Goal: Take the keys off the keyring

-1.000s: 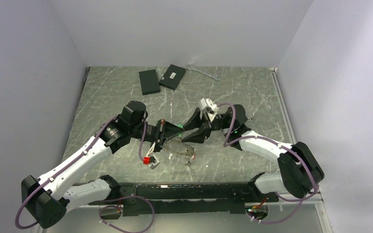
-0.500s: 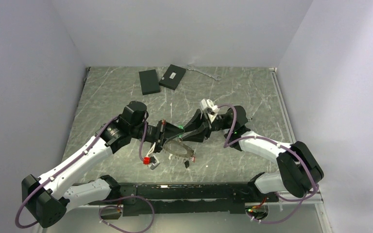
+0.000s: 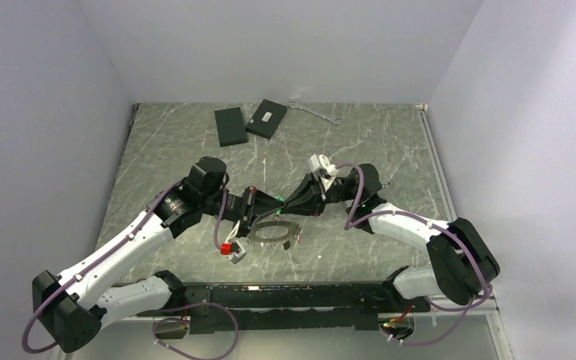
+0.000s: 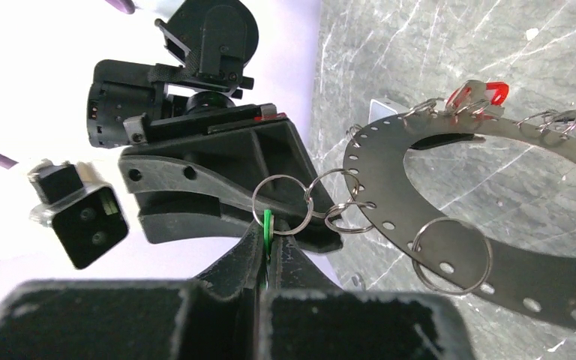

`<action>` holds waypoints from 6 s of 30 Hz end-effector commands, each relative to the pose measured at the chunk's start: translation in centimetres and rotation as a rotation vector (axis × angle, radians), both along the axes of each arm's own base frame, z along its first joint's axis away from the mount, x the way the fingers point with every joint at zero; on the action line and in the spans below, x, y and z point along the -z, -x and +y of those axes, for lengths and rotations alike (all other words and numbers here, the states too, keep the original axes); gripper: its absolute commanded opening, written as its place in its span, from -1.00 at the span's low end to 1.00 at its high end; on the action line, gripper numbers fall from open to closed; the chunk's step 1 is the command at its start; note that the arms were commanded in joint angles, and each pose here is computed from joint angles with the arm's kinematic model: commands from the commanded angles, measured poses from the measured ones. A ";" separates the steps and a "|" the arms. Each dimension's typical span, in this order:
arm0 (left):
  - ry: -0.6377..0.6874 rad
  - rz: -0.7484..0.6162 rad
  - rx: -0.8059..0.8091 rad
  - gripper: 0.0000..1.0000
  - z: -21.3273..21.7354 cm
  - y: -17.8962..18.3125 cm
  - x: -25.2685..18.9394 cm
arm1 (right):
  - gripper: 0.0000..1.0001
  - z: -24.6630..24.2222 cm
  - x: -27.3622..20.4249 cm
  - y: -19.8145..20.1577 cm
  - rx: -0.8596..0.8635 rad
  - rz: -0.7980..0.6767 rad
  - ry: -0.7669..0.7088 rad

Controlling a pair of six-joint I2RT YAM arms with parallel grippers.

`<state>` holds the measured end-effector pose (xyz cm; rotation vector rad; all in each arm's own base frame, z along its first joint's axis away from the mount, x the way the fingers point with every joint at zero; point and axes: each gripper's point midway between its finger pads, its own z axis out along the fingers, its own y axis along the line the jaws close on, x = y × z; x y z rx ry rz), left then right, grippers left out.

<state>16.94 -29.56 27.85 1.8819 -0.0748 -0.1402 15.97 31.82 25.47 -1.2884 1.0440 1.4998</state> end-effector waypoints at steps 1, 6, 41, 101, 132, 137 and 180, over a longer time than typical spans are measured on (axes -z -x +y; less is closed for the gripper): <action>0.063 -0.063 -0.022 -1.00 0.2 -0.3 -3.2 | -0.97 0.0 -0.2 1.1 -0.045 -0.036 -0.008; 0.059 -0.065 -0.067 -1.00 0.6 -0.7 -3.1 | -1.00 0.2 -0.3 0.6 -0.014 0.016 0.000; 0.053 -0.061 -0.059 -1.00 0.4 -0.9 -2.4 | -0.86 0.4 -1.3 2.1 -0.059 0.019 -0.043; -0.156 0.501 -0.336 -1.00 1.6 -2.2 10.0 | -0.07 -2.0 8.1 -2.7 -0.004 -0.127 0.302; -0.159 0.536 -0.374 -1.00 1.7 -2.5 9.6 | -0.30 1.3 8.5 -1.5 0.044 -0.037 0.272; -0.158 0.540 -0.382 -1.00 1.8 -2.5 9.6 | -0.21 1.4 9.2 -1.5 0.051 -0.036 0.283; -0.152 0.608 -0.497 -1.00 2.5 -3.5 9.0 | -1.00 1.6 8.6 -1.0 0.049 -0.028 0.223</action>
